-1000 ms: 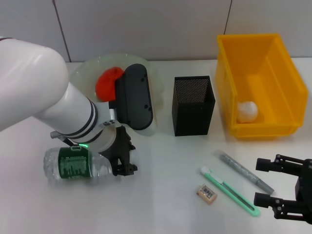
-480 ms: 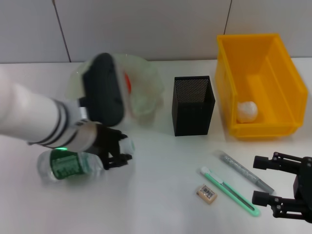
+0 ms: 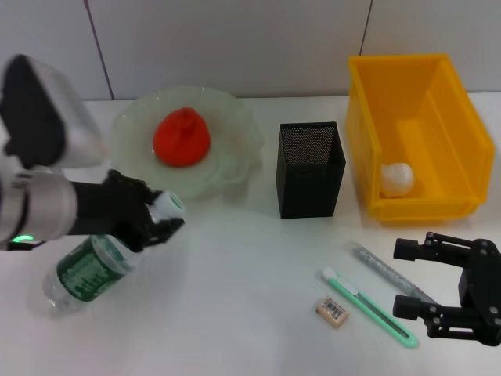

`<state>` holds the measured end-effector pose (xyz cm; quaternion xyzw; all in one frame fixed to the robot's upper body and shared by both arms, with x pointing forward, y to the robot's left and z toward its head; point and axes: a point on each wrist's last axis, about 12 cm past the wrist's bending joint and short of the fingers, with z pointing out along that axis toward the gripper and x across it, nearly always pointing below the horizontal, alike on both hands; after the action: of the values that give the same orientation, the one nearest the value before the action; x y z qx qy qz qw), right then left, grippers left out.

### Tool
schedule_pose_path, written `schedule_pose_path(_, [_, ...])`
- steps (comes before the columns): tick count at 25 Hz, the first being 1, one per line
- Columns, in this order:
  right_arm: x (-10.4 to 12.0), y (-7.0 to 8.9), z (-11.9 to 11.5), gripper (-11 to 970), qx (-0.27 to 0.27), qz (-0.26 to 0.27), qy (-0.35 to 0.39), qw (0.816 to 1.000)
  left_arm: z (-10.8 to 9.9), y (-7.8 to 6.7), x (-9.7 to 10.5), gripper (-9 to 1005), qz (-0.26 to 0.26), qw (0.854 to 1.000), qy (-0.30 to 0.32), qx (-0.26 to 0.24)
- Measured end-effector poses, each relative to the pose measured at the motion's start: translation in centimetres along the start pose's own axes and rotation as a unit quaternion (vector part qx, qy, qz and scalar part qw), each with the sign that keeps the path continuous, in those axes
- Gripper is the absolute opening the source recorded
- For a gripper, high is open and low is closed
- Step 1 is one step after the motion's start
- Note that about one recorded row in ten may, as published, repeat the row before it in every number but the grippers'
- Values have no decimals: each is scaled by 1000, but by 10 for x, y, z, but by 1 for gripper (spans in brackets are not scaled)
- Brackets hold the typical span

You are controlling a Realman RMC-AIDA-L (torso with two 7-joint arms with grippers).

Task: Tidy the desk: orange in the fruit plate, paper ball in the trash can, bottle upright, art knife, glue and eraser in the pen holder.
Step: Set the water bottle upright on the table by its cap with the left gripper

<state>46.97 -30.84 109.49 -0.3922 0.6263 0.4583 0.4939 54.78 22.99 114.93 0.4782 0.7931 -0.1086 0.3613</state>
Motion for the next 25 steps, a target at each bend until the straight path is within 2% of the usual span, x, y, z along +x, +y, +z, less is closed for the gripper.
schedule_pose_path(8, [-1,-3,4,756,-4,0,-2,1000,-31,13,25,480,-75,992,-101,-12])
schedule_pose_path(15, [-2,-5,9,755,-10,4,-7,1000,-30,14,38,493,-108,987,-116,-3])
schedule_pose_path(20, [-3,-6,11,753,-12,4,-8,1000,-31,21,47,502,-144,973,-178,-1])
schedule_pose_path(25, [-5,-8,14,752,-16,1,-9,1000,-38,24,48,512,-145,966,-212,-10])
